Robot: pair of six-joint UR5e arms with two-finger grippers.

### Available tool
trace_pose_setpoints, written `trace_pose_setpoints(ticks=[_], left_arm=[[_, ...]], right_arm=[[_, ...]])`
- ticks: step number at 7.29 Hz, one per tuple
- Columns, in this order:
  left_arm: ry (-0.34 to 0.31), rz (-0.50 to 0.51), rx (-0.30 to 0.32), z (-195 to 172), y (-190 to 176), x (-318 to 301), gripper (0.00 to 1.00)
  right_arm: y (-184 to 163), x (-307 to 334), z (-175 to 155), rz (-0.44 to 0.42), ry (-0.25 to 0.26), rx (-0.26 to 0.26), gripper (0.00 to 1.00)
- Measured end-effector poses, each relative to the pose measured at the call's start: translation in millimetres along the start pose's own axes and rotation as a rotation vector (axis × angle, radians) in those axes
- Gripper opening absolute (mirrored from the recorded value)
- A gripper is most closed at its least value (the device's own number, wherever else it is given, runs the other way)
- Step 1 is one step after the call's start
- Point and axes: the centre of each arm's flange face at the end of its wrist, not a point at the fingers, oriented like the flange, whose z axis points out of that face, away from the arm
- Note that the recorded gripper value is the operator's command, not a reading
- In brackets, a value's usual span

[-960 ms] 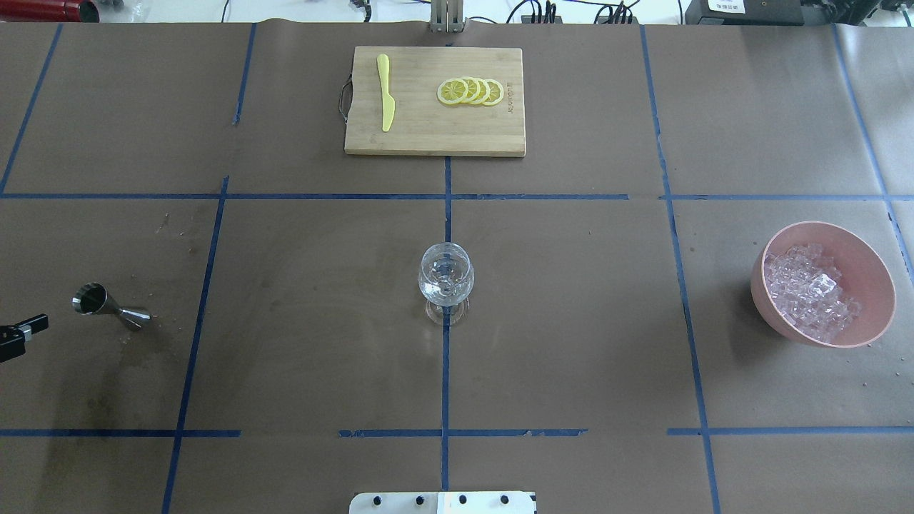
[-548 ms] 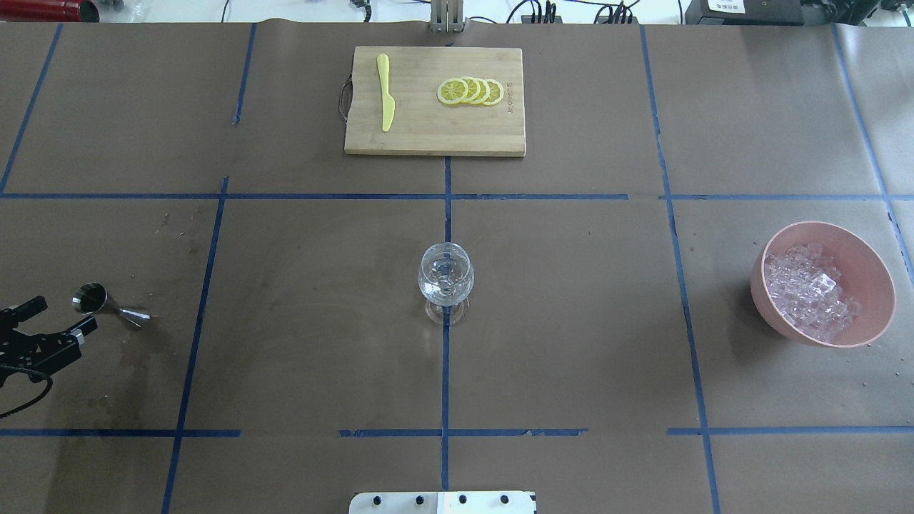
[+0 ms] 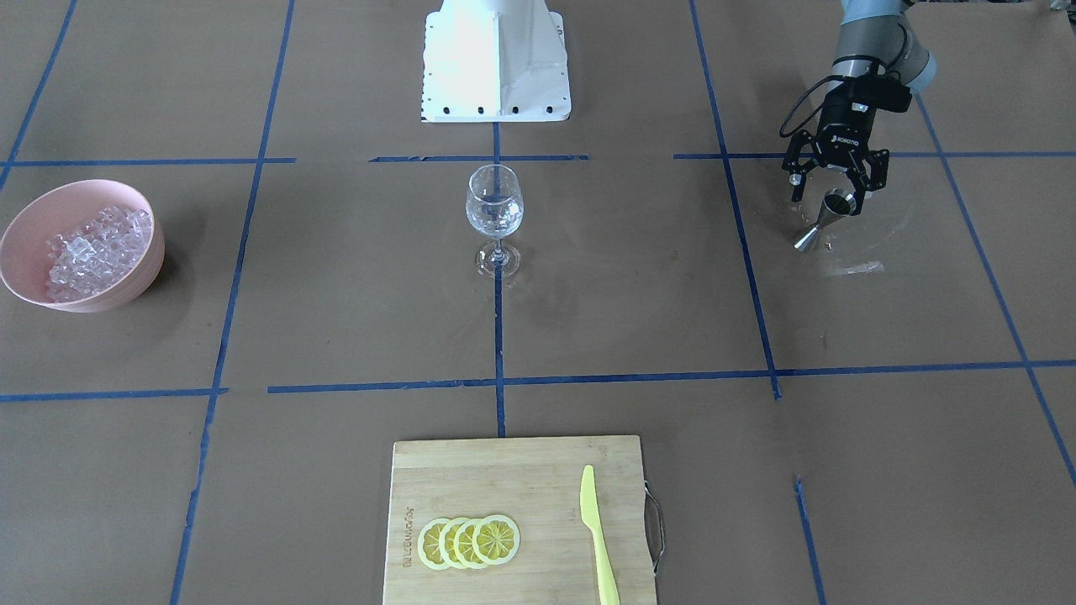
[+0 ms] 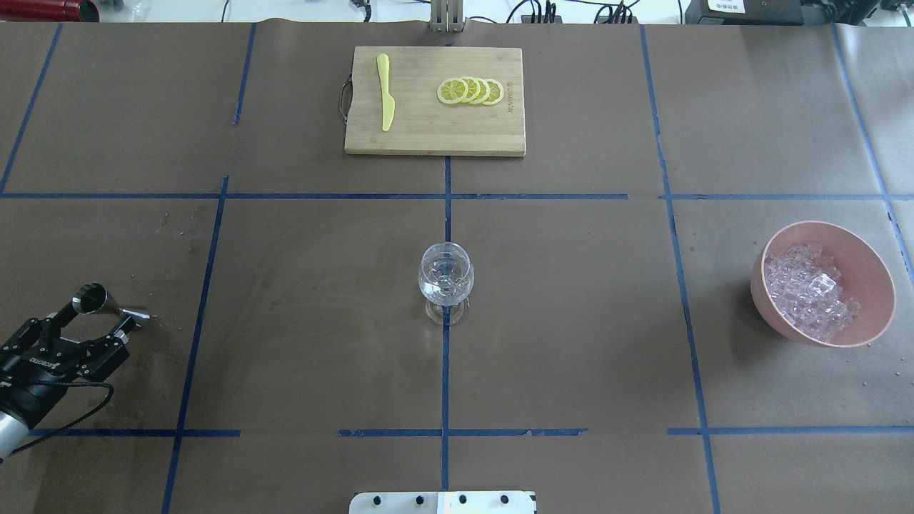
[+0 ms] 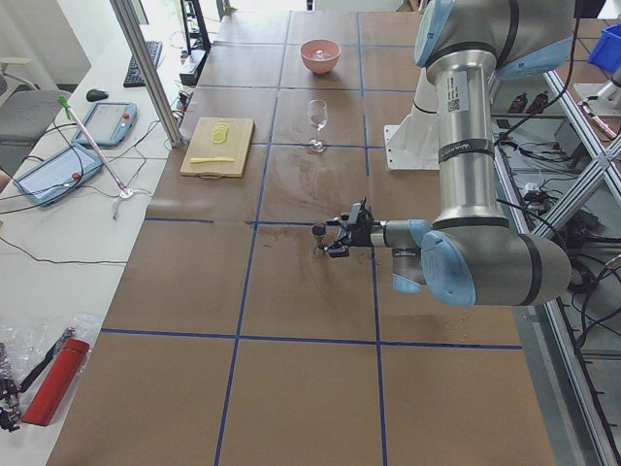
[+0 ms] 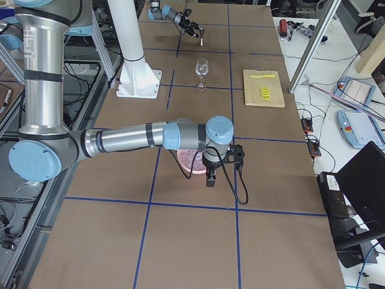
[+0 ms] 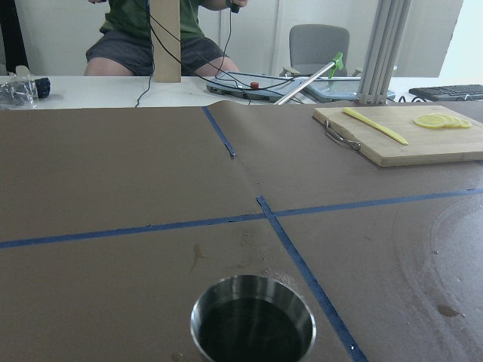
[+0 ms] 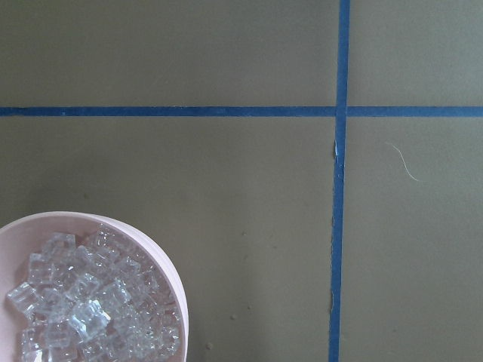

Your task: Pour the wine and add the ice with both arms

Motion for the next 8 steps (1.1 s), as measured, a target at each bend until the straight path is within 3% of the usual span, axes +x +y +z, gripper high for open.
trace_pose_setpoints(ticks=[2, 4, 8], left_arm=[[-0.070, 0.020, 0.095, 3.0, 3.3, -7.2, 0.99], [-0.100, 0.015, 0.150, 21.5, 26.0, 13.4, 0.98], [-0.119, 0.027, 0.172, 33.7, 43.1, 23.0, 0.92]], right_arm=[[0.5, 1.3, 1.1, 0.003, 0.001, -0.003, 1.00], [0.7, 2.7, 2.3, 0.006, 0.001, -0.005, 1.00], [0.7, 2.9, 2.5, 0.007, 0.001, -0.006, 1.00]])
